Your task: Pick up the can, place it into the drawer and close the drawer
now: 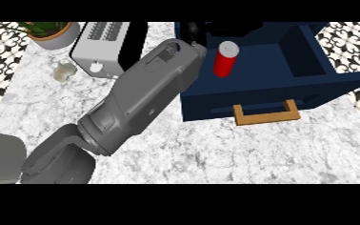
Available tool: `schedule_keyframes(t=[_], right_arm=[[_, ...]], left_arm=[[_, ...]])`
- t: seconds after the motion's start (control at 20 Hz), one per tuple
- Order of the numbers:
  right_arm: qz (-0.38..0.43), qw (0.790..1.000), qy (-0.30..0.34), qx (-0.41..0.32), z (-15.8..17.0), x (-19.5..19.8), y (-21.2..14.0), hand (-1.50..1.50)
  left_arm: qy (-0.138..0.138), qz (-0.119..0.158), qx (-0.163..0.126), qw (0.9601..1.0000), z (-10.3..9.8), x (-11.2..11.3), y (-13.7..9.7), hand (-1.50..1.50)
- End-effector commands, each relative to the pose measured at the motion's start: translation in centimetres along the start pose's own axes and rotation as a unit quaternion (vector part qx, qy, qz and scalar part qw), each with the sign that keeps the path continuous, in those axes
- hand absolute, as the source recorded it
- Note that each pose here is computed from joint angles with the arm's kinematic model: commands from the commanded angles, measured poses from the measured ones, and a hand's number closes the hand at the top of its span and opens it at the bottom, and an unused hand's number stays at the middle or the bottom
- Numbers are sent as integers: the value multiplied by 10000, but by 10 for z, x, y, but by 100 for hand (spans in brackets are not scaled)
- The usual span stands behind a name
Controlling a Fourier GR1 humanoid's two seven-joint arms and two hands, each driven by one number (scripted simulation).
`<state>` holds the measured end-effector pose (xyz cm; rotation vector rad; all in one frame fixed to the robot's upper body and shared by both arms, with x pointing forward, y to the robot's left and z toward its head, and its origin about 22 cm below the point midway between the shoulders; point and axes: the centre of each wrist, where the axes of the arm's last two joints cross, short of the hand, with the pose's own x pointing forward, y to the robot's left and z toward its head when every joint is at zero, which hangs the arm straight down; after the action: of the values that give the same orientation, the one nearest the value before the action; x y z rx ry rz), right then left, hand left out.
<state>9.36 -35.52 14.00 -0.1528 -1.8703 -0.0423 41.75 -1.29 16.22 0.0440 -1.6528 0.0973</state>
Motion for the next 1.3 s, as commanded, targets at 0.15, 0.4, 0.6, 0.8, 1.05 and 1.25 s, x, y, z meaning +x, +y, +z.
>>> schedule_keyframes(t=[0.15,0.4,0.6,0.8,1.05,1.25], right_arm=[[1251,9875,-767,573,-8,25,5,-150],[1640,9776,-1182,586,-21,28,33,-150],[2142,9646,-1251,891,-42,26,43,-150],[2551,9532,-1385,844,-52,29,70,-150],[3287,9274,-1322,1198,-88,5,86,-150],[3587,9157,-1374,1181,-114,-12,123,-150]], left_arm=[[-155,299,-95,9994,-2,16,-6,-150],[-391,397,-145,9983,1,8,-3,-150],[-569,316,-50,9979,-1,17,-7,-150],[-364,361,-100,9986,1,15,-8,-150],[-341,495,-6,9982,3,16,-8,-150],[-335,408,-167,9985,2,41,-19,-150]])
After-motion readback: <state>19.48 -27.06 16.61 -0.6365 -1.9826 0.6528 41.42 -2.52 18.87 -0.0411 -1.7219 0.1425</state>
